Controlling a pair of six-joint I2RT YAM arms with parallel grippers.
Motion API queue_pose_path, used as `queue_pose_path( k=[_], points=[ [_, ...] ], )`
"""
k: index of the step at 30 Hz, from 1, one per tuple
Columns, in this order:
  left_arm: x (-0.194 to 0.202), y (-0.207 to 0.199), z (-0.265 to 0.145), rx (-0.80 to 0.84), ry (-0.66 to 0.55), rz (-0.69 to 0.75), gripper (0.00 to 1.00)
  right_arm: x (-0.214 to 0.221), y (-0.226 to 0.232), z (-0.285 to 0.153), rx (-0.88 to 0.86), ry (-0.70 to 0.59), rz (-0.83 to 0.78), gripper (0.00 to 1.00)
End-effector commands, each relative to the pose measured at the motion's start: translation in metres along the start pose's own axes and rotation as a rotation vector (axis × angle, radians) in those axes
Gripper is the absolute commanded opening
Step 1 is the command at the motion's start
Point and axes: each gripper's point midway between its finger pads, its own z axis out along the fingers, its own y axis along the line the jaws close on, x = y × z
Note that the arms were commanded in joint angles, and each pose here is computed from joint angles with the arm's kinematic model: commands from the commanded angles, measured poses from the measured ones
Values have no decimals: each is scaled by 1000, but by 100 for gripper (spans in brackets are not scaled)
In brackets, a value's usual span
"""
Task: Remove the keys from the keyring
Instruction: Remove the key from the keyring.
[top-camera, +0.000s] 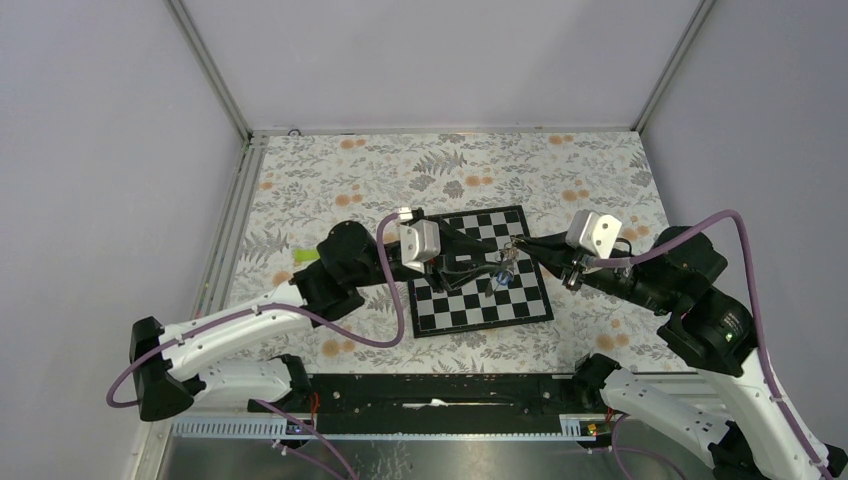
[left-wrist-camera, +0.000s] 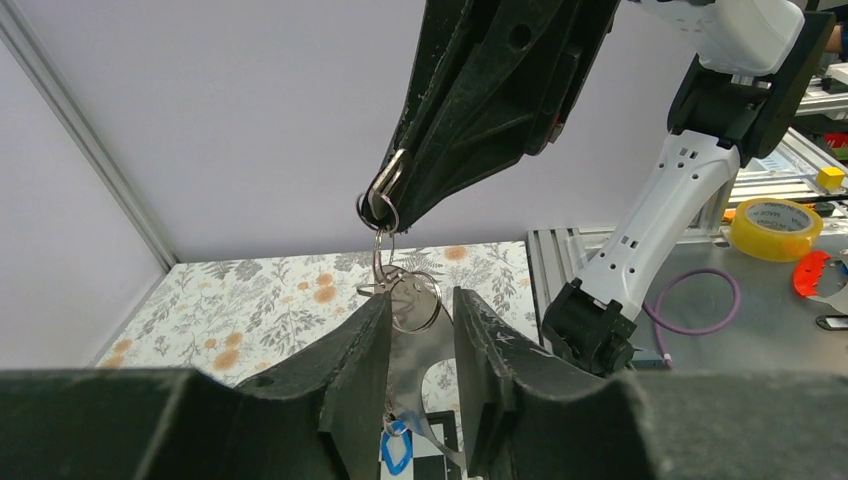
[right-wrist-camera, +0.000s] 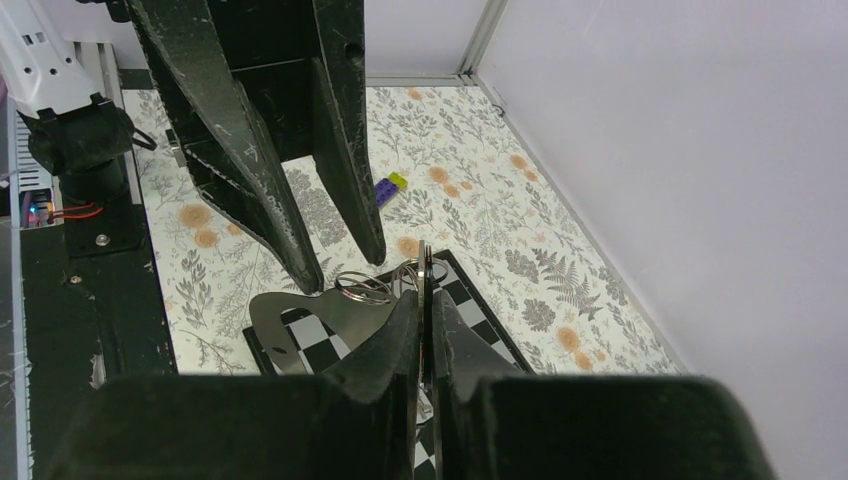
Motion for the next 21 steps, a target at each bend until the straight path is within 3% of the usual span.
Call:
queue_pose_path(
  k=[1,14,21],
  points=[
    [-27,2,-7,-27,-77,24,36,-18,-8,-2,32,-67,-44,0],
    [-36,8,-18,-86,-105,35,40,-22,-6,-4,28,-88,-43,0],
    [-31,1,-4,-23,-130,-14,29,-24,-4,-2,14,-101,-34,0]
  ],
)
